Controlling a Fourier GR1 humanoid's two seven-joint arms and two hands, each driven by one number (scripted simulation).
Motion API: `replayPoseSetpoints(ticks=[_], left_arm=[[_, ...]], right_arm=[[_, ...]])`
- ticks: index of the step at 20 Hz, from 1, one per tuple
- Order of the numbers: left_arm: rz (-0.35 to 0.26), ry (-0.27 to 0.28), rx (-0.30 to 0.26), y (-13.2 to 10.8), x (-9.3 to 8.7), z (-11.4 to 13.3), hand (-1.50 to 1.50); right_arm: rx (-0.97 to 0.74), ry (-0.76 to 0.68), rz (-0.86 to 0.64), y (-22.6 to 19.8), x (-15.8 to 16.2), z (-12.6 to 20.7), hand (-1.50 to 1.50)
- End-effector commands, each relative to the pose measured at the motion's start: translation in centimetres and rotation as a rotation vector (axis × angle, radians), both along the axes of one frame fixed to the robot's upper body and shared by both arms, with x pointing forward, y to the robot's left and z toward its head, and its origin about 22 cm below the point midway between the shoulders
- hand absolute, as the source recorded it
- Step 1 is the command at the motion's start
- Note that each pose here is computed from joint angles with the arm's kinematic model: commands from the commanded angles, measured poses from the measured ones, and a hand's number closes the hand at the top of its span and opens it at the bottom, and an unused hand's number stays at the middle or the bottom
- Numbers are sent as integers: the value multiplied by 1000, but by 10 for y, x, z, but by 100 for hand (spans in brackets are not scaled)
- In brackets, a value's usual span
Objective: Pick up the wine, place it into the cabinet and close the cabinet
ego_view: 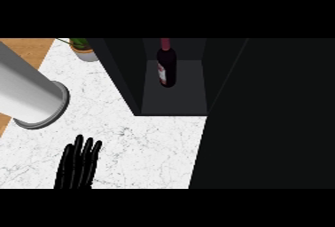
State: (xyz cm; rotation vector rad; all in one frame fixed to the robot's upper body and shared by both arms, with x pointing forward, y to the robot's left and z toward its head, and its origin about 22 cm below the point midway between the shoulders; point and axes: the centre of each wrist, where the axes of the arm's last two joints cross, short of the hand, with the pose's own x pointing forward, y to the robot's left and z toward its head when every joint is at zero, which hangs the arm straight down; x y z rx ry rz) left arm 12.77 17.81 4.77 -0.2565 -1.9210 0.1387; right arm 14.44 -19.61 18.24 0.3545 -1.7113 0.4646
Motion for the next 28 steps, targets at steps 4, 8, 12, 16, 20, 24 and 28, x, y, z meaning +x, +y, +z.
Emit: replayPoseSetpoints(ticks=[4,8,12,16,20,24,28], left_arm=[[51,-28,-8,37,7,17,-150],[74,-33,-18,66,13,21,-150],[97,-40,-26,83,10,10,-150],[104,-35,0,100,3,40,-150],[112,-22,14,127,2,31,-150],[63,-32,15,131,1,41,-150],[100,-18,33,157,20,37,-150]], right_arm=[[117,104,145,13,-30,11,150],[67,73,270,27,-32,7,150],[33,26,358,41,-49,15,150],[60,52,399,61,-60,12,150],[49,27,387,67,-61,13,150],[86,65,393,84,-66,13,150],[100,31,357,96,-59,8,150]])
